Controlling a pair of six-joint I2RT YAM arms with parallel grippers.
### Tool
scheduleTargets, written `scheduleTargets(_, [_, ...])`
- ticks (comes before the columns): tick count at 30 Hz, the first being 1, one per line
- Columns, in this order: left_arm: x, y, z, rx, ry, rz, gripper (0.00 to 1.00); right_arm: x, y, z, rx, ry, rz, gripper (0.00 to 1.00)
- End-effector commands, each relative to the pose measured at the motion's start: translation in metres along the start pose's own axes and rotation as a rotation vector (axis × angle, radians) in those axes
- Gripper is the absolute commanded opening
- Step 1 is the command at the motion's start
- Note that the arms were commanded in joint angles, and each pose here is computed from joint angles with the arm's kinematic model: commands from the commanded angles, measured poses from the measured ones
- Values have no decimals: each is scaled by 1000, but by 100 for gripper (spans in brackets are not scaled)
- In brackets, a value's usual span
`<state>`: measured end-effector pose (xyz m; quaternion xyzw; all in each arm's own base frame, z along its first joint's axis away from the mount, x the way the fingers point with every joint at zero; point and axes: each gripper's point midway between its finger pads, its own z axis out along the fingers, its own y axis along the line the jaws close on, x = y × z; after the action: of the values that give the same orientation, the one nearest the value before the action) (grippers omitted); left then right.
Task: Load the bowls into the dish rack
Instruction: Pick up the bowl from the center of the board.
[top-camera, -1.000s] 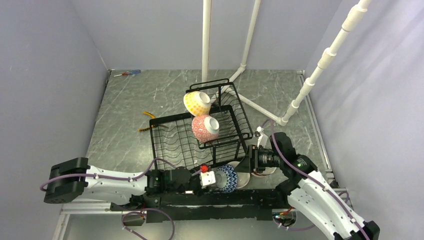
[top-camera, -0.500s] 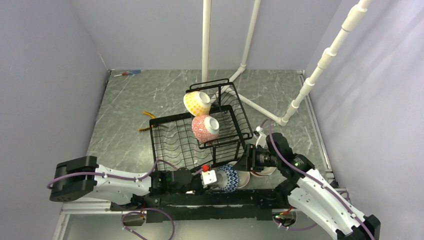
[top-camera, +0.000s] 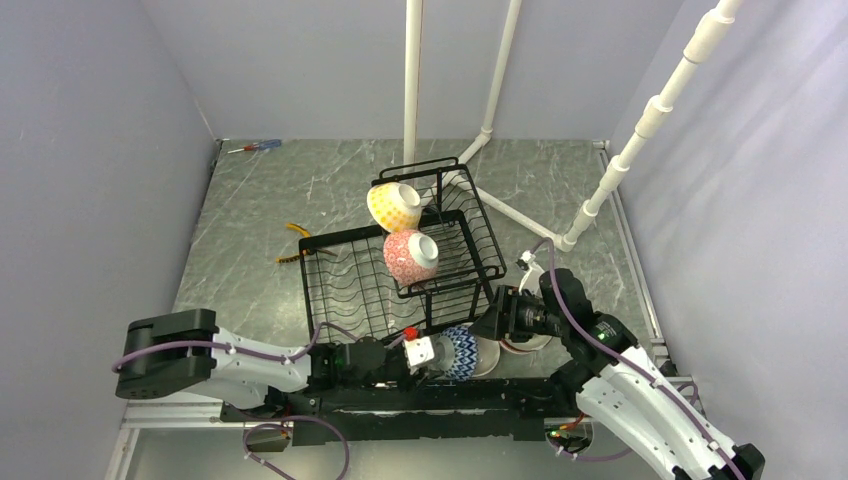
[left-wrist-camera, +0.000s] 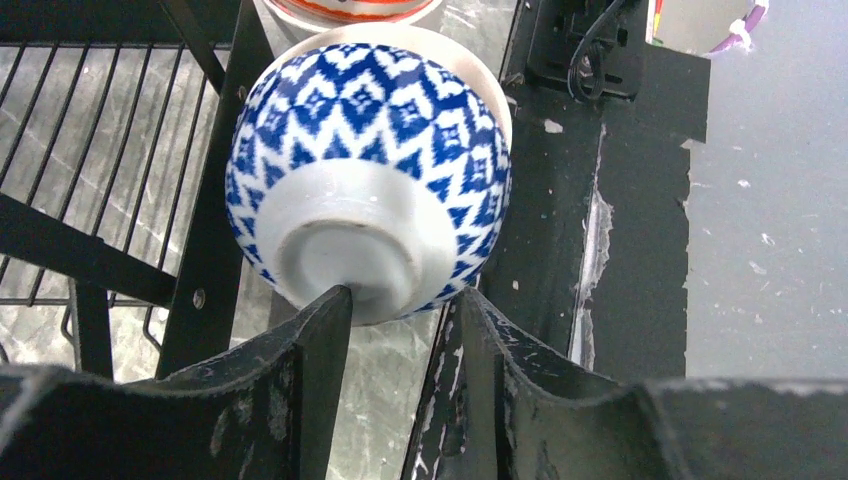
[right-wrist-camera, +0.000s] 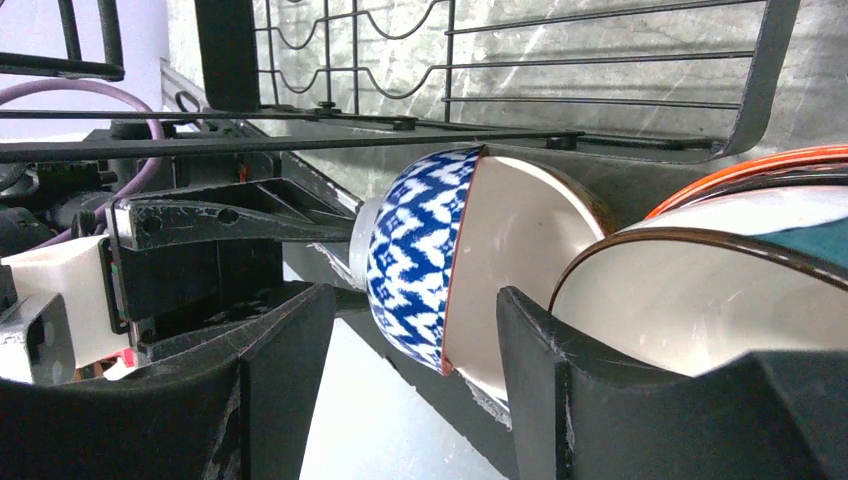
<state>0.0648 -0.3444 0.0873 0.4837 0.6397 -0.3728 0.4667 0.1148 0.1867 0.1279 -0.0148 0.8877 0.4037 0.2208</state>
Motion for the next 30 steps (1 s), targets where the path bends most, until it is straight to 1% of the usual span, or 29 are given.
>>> scheduleTargets(1, [-15, -1, 6, -2, -78, -52, 48, -5, 8, -3, -21, -14, 3, 64])
scheduleTargets(6, [-14, -1, 9, -13, -98, -87, 41, 0, 9, -1, -35, 9, 13, 56])
scheduleTargets(10, [-15, -1, 12, -16, -99, -94, 38, -1, 8, 0, -27, 13, 12, 54])
scheduleTargets(12, [-15, 0, 12, -21, -88, -88, 42, -1, 8, 1, -29, 15, 16, 55])
scheduleTargets(16, [-17, 4, 9, -51, -46, -88, 54, 2, 7, 4, -38, 33, 24, 54])
scheduleTargets(18, [-22, 8, 7, -73, -63, -92, 55, 5, 6, 6, -41, 44, 31, 53])
scheduleTargets(19, [-22, 10, 7, -86, -69, -95, 53, 5, 6, 7, -44, 48, 32, 53])
scheduleTargets(21, [-19, 11, 8, -93, -70, -102, 46, 6, 6, 8, -47, 50, 32, 53])
scheduleTargets(22, [-18, 10, 9, -87, -71, -105, 43, 6, 6, 8, -48, 50, 31, 52])
scheduleTargets(26, [-18, 6, 16, -68, -87, -114, 40, 5, 9, 10, -68, 53, 35, 50])
scheduleTargets(30, [-25, 3, 23, -53, -106, -104, 39, 6, 11, 12, -81, 62, 40, 43])
